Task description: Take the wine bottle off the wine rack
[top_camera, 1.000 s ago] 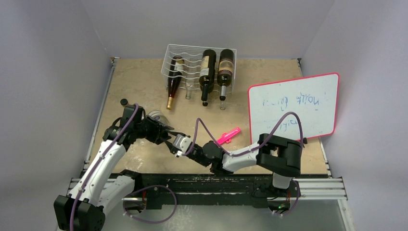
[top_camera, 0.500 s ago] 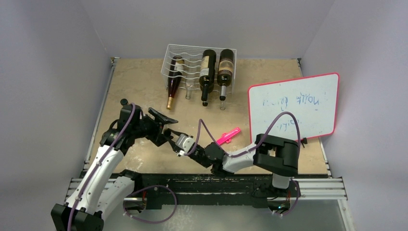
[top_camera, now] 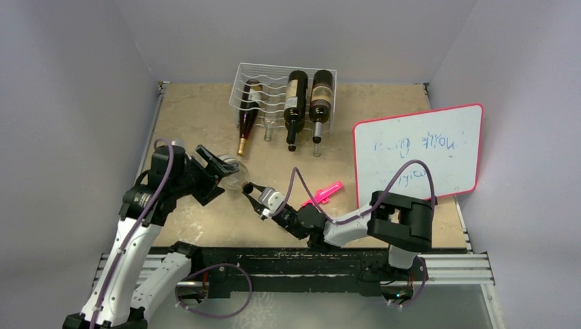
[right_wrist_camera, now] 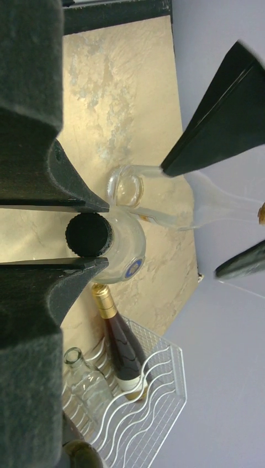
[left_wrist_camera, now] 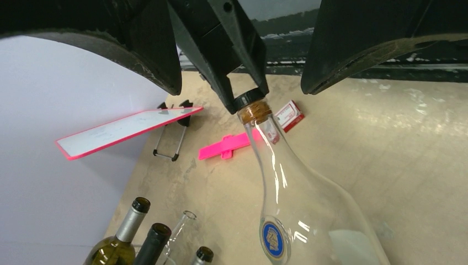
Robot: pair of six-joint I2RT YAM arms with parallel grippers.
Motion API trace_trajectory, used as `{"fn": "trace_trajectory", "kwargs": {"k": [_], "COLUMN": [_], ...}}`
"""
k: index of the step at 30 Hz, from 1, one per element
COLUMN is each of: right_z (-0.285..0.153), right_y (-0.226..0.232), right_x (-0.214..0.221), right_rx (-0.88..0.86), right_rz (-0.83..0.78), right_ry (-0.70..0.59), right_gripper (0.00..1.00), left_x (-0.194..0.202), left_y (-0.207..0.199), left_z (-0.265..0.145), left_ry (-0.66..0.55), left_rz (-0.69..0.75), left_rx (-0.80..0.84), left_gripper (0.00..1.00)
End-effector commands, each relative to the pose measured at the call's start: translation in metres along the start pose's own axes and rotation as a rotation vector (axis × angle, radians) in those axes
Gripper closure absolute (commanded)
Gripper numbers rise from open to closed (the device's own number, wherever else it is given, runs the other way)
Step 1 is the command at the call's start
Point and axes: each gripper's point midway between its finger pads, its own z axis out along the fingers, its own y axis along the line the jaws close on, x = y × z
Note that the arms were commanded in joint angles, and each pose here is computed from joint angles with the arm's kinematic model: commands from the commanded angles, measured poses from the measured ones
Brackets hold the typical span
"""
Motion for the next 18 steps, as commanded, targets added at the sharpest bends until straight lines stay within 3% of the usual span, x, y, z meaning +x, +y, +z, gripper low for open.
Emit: {"fn": "trace_trajectory", "kwargs": {"k": [1,10,18], "right_z": [0.012,0.038,0.056], "right_y": [-0.031,-0.042,-0.059], "right_x": [-0.051,-0.049,-0.044], "right_rx": [0.095,0.01,-0.002], "right_rz": [0.078,0.181,0.268], "right_ry": [-0.115,-0.046,0.015], "right_gripper": [0.92,0.9,0.9], "left_x": [-0.02,-0.084,-0.068], "left_y": [-0.003,-0.022,-0.045], "left_z": [-0.025,-0.045,-0.041], "left_ry": [-0.136,-0.501,-0.638], "left_rz": [0.224,0.628,1.029], "left_rx": [0.02,0.048,0.338], "left_gripper": [0.22,0.2,0.3]}}
